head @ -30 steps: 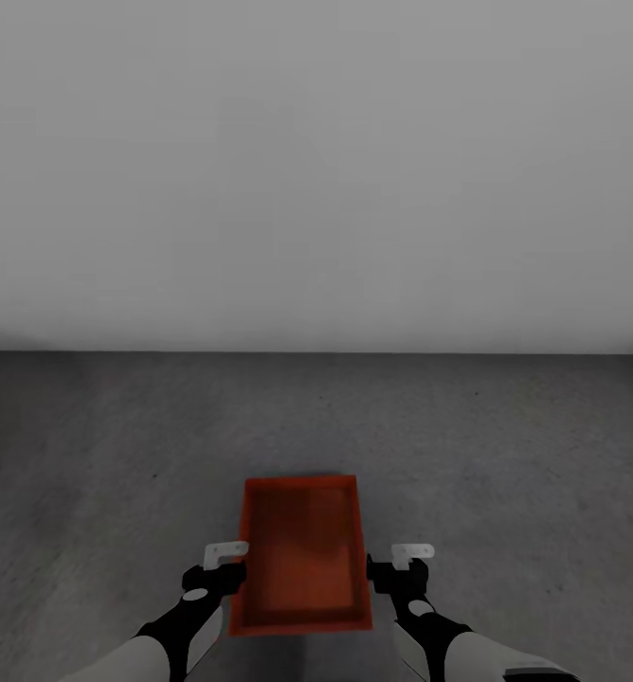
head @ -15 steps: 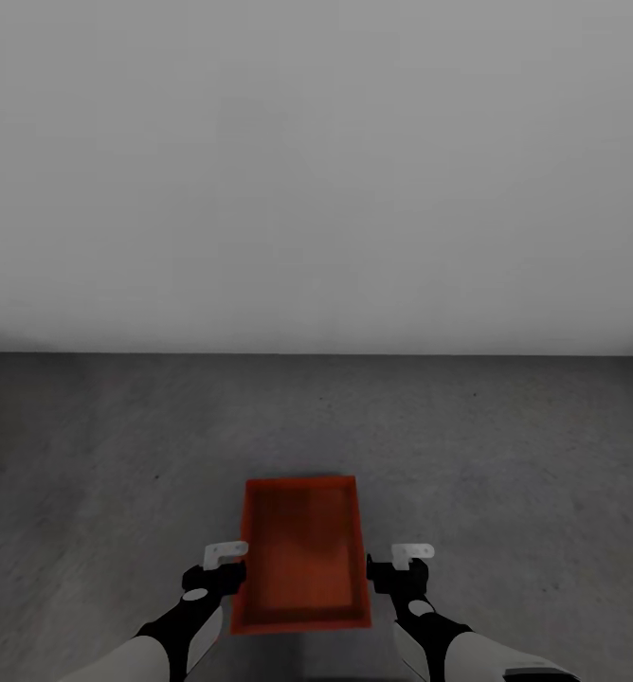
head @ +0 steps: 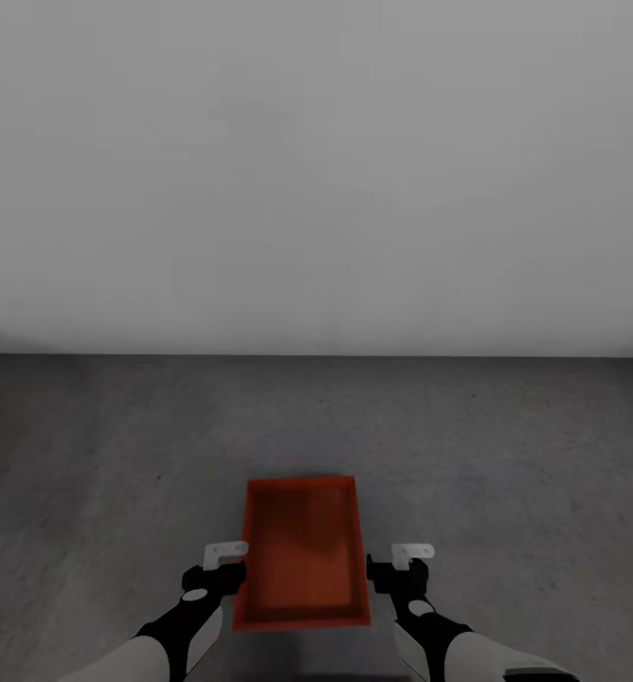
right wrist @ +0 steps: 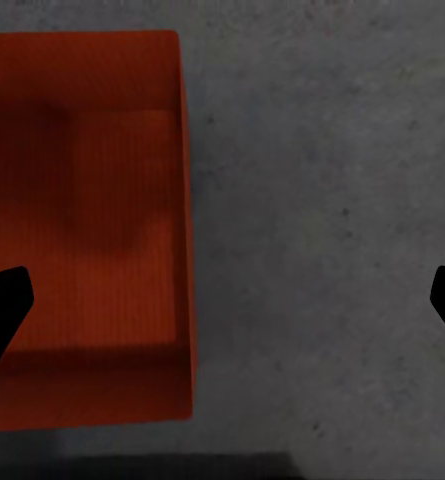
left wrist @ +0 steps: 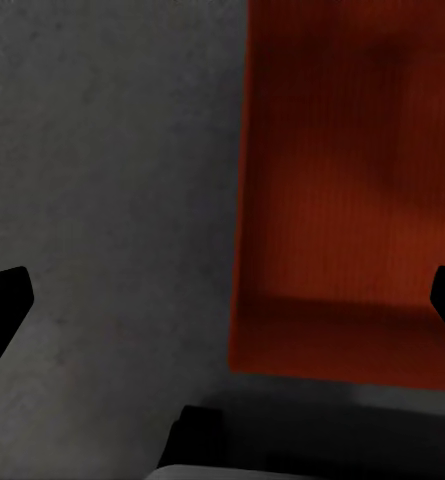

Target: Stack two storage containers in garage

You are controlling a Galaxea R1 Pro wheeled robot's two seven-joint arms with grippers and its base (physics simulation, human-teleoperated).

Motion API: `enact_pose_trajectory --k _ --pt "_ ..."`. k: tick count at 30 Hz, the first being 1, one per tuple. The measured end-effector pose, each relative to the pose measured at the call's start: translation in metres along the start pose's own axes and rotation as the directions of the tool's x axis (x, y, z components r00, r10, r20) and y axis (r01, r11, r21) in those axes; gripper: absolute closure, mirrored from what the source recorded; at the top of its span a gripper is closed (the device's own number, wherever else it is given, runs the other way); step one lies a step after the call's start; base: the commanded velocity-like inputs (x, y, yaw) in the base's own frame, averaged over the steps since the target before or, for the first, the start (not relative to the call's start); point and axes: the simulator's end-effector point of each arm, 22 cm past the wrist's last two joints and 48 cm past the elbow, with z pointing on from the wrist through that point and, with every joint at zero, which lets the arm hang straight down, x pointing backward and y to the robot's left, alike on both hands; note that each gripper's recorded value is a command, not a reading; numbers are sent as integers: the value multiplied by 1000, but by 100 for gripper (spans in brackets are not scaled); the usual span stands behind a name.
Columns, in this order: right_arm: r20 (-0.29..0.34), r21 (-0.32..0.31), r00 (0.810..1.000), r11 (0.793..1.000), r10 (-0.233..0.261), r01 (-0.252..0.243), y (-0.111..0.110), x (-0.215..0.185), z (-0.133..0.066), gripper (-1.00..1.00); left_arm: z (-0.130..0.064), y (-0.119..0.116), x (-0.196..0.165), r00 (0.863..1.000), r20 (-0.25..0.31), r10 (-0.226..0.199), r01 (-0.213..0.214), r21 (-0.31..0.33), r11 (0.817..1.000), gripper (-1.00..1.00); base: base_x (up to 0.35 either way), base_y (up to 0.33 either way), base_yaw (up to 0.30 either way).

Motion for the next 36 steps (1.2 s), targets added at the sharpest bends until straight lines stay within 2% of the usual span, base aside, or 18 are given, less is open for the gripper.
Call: enact_pose_trajectory --k 36 --pt "-1 1 1000 1000 0 0 -2 -9 -38 -100 -39 5 -4 1000 -1 0 0 0 1000 -100 0 0 0"
